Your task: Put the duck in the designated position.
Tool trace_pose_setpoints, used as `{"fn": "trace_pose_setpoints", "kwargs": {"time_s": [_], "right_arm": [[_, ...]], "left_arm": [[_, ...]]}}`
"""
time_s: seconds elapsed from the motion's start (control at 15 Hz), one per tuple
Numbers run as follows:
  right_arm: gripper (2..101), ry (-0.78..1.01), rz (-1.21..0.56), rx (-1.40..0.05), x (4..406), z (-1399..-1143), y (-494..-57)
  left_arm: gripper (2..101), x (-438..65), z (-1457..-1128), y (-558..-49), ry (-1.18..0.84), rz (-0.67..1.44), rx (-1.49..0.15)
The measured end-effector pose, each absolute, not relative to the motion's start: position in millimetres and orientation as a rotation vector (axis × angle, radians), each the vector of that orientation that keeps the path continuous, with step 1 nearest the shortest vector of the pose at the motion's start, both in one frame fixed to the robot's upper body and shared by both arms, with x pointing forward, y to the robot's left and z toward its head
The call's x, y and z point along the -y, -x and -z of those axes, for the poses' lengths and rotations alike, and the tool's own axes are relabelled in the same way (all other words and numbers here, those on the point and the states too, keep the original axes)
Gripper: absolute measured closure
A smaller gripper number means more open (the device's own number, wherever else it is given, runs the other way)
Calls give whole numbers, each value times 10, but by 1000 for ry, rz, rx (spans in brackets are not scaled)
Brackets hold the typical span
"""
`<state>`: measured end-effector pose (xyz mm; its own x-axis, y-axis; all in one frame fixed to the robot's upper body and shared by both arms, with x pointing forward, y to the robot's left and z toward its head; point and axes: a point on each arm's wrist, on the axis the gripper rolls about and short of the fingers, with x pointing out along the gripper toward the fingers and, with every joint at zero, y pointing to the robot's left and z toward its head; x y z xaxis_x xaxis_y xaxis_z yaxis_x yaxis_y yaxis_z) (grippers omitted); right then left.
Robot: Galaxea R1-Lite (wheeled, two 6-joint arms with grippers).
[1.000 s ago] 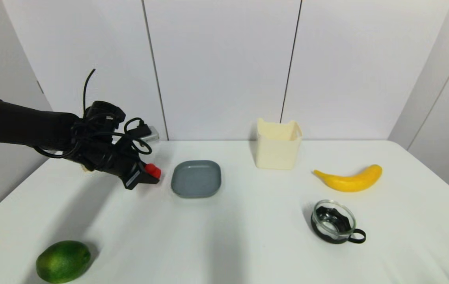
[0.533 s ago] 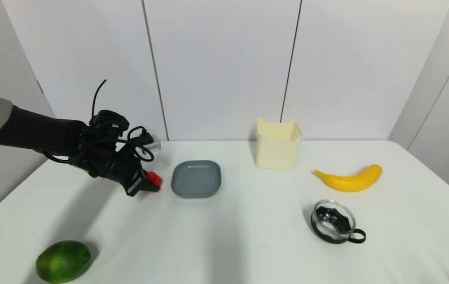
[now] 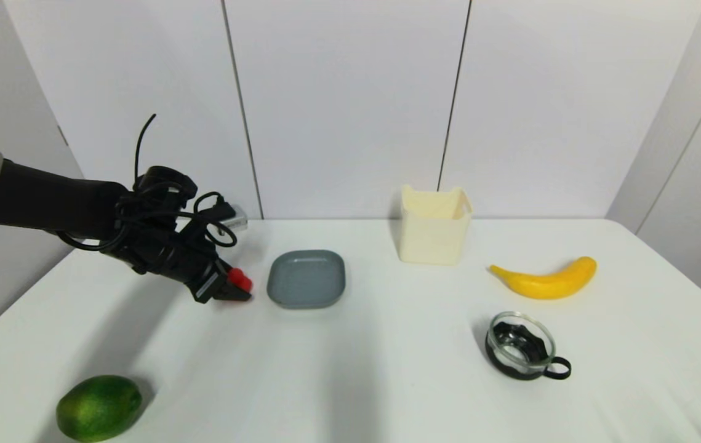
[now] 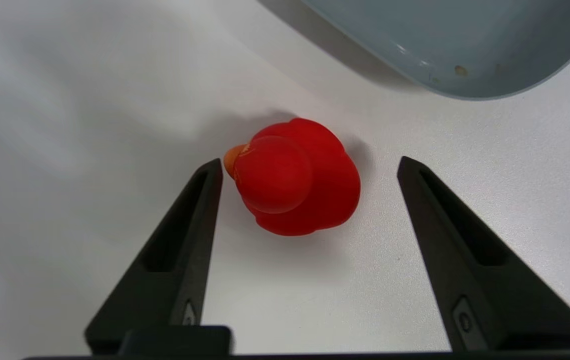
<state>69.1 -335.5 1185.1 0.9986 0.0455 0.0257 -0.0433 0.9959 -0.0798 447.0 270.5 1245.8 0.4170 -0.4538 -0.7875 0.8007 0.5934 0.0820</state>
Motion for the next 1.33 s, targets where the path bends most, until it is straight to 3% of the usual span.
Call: {"fn": "trace_pose_setpoints", "kwargs": {"time_s": [0.2,0.33,0.6,0.93,1.13,1.33], "right_arm": [[43,80,-45,27,3355,-11851,-691],[43,79,-44,28,3355,-11851,-691],[43,80,-45,27,3355,-11851,-691],[43,80,-45,27,3355,-11851,-691],[43,79,-45,27,3355,-11851,-691],[43,80,-45,27,3355,-11851,-691]], "left_arm": [[228,-2706,-12652,-4426,-506,817,-747],[190,-2721,-12956,-4322,-526,795,-667],[136,-2796,-13989,-3872,-570,721,-463],[97,-2977,-15062,-2762,-543,574,-209],[83,-3087,-15232,-2143,-506,469,-136],[73,-3174,-15106,-1714,-462,376,-152]]}}
